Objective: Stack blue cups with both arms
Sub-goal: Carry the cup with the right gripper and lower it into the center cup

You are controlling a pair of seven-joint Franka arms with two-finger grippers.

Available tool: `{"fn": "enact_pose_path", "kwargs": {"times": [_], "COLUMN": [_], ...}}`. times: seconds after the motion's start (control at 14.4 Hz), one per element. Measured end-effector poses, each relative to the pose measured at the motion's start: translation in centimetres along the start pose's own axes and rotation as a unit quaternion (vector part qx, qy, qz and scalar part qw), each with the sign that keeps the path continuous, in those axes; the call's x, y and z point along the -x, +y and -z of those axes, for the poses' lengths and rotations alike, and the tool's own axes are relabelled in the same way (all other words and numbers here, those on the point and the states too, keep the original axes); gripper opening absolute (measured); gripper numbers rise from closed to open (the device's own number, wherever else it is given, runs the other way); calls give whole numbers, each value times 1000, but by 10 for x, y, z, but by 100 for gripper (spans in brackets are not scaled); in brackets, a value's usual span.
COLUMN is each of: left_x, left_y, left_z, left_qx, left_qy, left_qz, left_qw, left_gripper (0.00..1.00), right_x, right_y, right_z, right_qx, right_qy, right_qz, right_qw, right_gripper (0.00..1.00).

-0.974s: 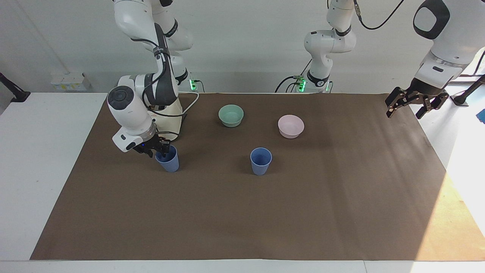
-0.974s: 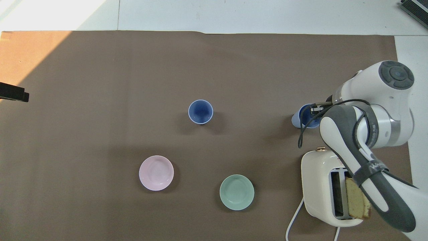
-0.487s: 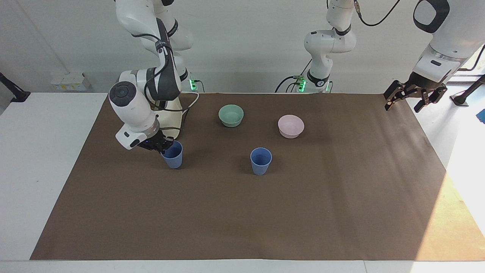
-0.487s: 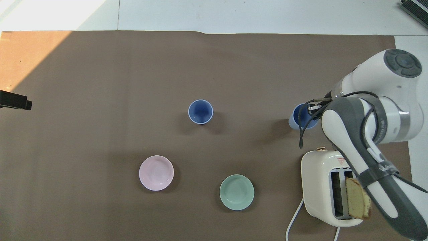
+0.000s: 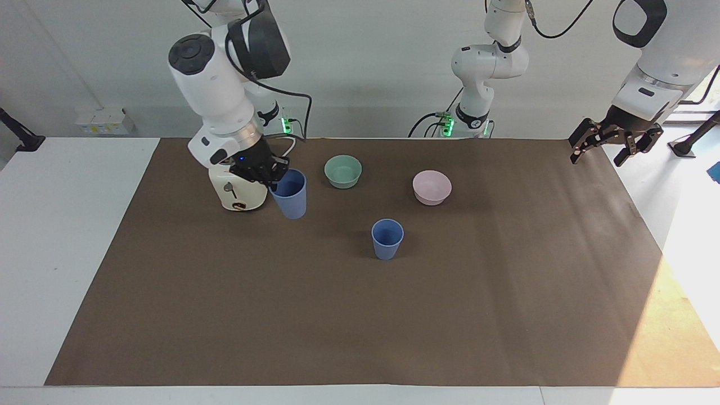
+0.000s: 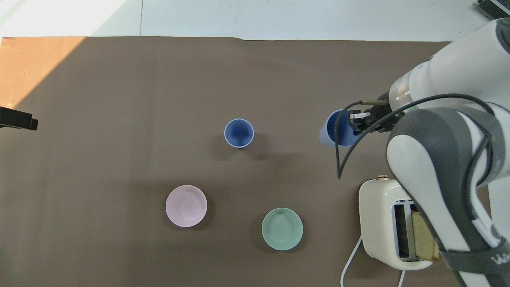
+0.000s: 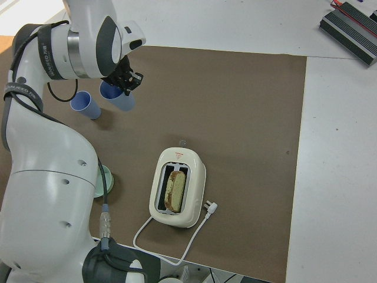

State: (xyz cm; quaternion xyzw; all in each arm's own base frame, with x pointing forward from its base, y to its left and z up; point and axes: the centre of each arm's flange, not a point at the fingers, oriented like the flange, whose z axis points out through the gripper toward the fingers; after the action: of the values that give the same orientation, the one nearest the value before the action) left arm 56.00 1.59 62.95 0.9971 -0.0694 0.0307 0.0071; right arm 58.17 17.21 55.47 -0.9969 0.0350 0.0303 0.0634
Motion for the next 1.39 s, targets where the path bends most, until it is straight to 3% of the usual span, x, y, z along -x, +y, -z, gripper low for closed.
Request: {"fn": "enact_pose_path", "kwargs": {"times": [0.49, 0.83, 1.39], "left_x": [0, 1, 1], "left_y": [0, 0, 0], "left_z": [0, 2, 2], "left_qx": [0, 0, 0], "left_qy": [-1, 1, 1], "left_qz": [0, 0, 0], "left_qw": [1000, 1000, 1000], "left_gripper": [100, 100, 100], "right_x": [28, 21, 9], "right_y": [-149, -177, -175], "right_z": [-41, -83, -101], "right_qx": [-24, -26, -26], "right_qy": [33, 30, 33], "right_qz": [-35, -38, -45], "right_qw": [999, 998, 998], "right_gripper": [4, 4, 4]}}
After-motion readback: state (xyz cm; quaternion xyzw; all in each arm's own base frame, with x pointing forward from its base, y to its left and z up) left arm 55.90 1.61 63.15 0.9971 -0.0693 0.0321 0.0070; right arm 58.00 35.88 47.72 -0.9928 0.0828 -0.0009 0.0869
